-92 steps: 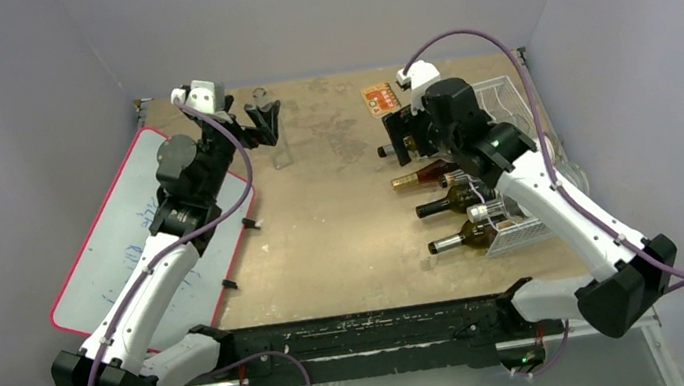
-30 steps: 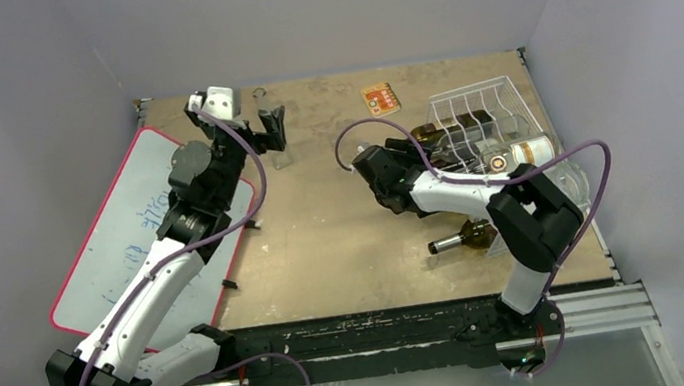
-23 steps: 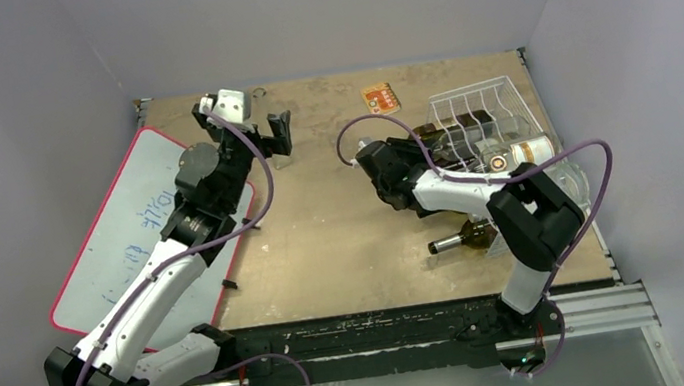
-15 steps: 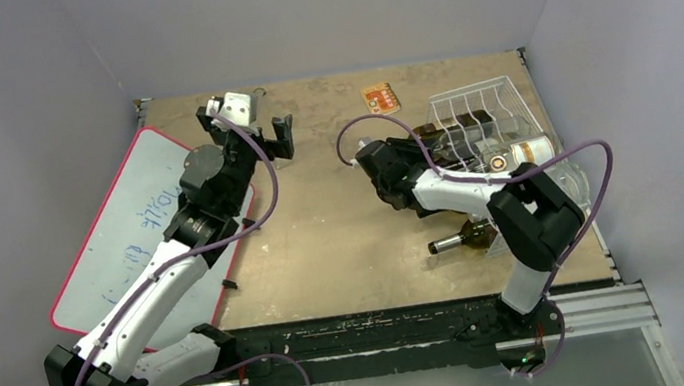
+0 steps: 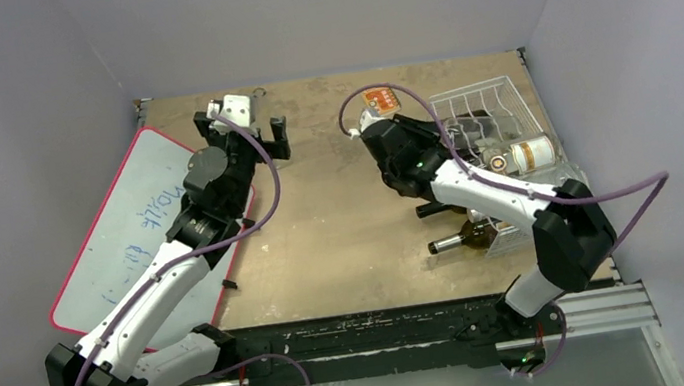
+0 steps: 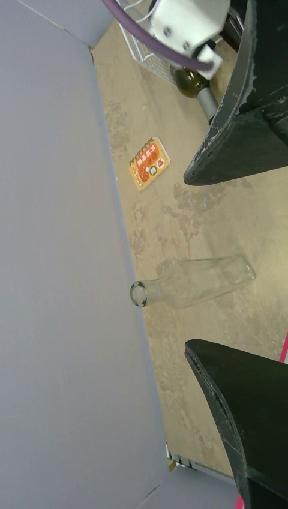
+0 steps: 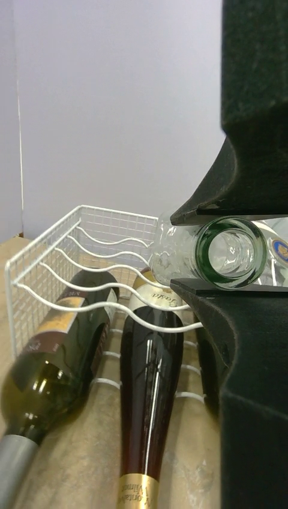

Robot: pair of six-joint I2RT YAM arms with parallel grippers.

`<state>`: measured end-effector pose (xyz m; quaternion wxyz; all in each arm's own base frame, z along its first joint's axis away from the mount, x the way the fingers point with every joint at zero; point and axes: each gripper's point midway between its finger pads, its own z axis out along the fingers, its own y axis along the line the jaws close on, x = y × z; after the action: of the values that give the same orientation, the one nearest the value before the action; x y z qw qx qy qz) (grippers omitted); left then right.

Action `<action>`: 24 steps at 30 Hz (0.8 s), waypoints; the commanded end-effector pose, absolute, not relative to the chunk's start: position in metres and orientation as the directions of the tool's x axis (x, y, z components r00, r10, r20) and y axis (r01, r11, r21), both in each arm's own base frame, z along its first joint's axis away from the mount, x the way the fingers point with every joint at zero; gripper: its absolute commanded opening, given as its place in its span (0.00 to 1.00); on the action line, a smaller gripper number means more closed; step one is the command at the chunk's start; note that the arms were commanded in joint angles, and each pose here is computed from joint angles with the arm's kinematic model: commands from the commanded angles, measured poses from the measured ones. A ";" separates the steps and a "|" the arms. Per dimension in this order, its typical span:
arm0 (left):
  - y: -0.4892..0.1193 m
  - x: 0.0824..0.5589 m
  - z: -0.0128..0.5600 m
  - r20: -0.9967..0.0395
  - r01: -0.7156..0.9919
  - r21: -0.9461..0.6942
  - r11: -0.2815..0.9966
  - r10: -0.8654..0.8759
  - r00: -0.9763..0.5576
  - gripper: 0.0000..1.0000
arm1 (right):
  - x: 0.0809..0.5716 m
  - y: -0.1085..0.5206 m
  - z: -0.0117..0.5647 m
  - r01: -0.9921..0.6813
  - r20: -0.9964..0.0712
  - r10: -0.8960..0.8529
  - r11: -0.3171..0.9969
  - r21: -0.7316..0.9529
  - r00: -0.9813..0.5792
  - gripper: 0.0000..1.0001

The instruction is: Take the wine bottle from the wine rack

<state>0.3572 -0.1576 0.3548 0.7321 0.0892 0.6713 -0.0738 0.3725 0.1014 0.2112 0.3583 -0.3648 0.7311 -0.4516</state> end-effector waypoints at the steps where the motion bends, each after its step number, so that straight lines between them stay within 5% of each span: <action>1: -0.148 0.356 0.369 -0.990 0.179 0.026 0.983 0.001 0.141 1.00 | 0.370 0.115 0.255 -0.114 -0.440 -0.787 0.531 -0.840 -0.432 0.00; 24: -0.142 0.366 0.349 -0.994 0.116 0.044 0.992 0.032 0.101 1.00 | 0.352 0.122 0.369 0.004 -0.810 -0.533 0.835 -0.551 -0.244 0.00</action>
<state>0.3648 -0.1440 0.3391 0.7251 0.0658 0.6848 -0.0324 0.3538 0.1224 0.3161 0.5289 -0.2322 0.7735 -0.2608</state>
